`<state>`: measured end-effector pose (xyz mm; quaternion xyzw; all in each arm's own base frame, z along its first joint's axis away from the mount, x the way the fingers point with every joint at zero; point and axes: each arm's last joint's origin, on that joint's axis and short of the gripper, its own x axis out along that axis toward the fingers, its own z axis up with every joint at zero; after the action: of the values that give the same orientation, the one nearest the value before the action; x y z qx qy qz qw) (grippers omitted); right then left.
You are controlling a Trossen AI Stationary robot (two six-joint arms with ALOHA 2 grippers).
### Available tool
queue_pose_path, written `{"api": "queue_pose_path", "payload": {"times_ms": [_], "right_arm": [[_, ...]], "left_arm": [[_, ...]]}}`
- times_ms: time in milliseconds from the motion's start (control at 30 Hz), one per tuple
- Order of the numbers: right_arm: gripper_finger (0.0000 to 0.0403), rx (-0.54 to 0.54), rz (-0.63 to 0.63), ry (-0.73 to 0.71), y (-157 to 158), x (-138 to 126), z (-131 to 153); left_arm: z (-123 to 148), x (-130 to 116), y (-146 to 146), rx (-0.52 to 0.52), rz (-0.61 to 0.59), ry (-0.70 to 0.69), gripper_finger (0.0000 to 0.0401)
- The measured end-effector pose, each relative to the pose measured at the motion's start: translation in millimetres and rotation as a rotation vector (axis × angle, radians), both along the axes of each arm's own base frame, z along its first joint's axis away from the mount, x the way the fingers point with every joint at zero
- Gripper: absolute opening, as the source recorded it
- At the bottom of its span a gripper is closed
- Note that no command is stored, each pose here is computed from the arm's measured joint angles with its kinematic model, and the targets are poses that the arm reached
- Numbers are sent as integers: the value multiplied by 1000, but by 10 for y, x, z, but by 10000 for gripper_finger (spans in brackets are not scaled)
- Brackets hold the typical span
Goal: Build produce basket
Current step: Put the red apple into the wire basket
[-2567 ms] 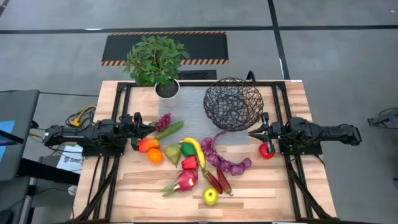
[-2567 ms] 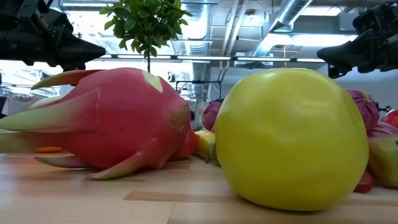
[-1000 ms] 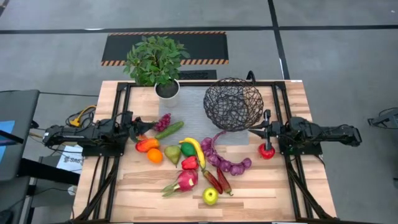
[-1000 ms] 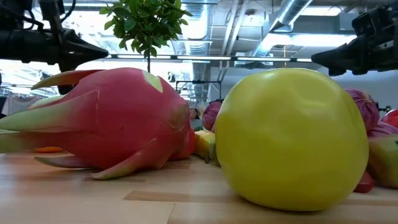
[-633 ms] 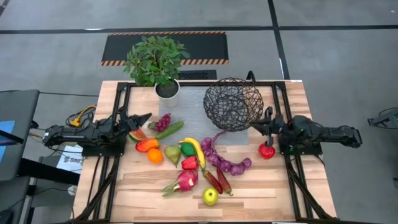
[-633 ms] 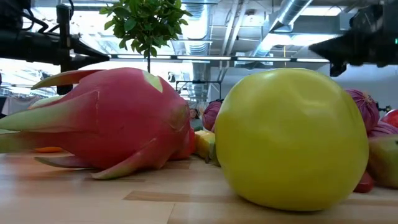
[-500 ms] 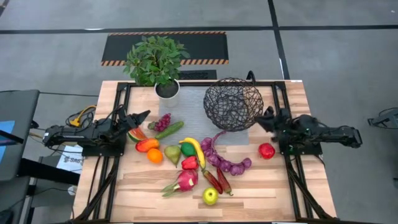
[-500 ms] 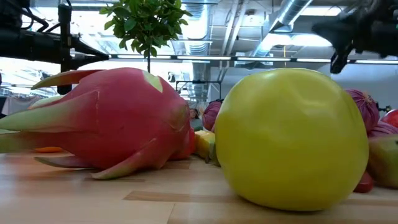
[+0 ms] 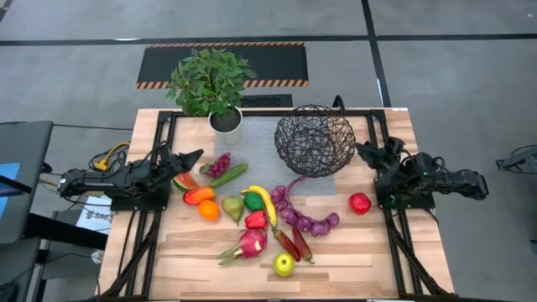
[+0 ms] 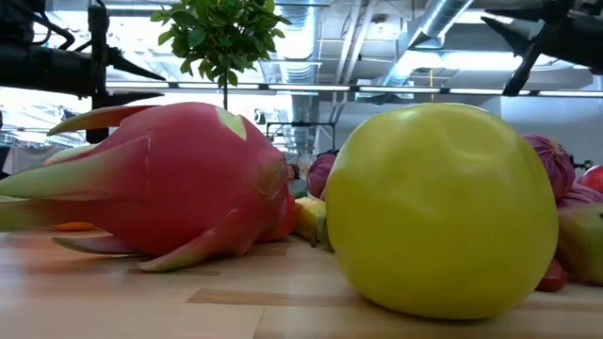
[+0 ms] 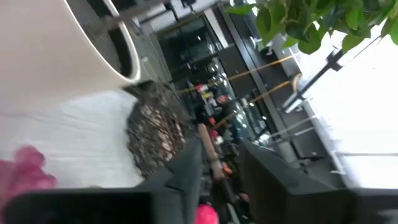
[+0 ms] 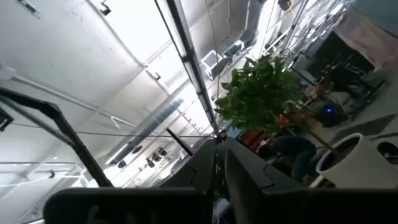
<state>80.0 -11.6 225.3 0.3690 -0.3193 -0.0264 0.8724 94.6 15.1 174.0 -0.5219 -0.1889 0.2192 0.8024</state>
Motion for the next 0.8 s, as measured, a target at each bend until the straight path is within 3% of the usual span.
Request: {"api": "queue_pose_path", "payload": {"times_ms": [133,300,367,567,700,800], "right_arm": [[68,-140,11,-40,32,-95,279],[69,-344,-129,4,47,-301,797],[72,-399,-148,144,48,-343,979],[126,-348,-155,747,3,-259,1180],[192,-282,-85,1018,-6,-93,1160],[244,-168,73,1179,22,-10,1132]], "left_arm": [[-5,-9,14,31,60,30,172],[-6,-11,17,32,72,32,224],[-6,-11,17,38,74,37,232],[-9,-12,18,63,83,58,235],[-27,-10,18,64,79,77,236],[-27,-4,9,94,42,95,236]]}}
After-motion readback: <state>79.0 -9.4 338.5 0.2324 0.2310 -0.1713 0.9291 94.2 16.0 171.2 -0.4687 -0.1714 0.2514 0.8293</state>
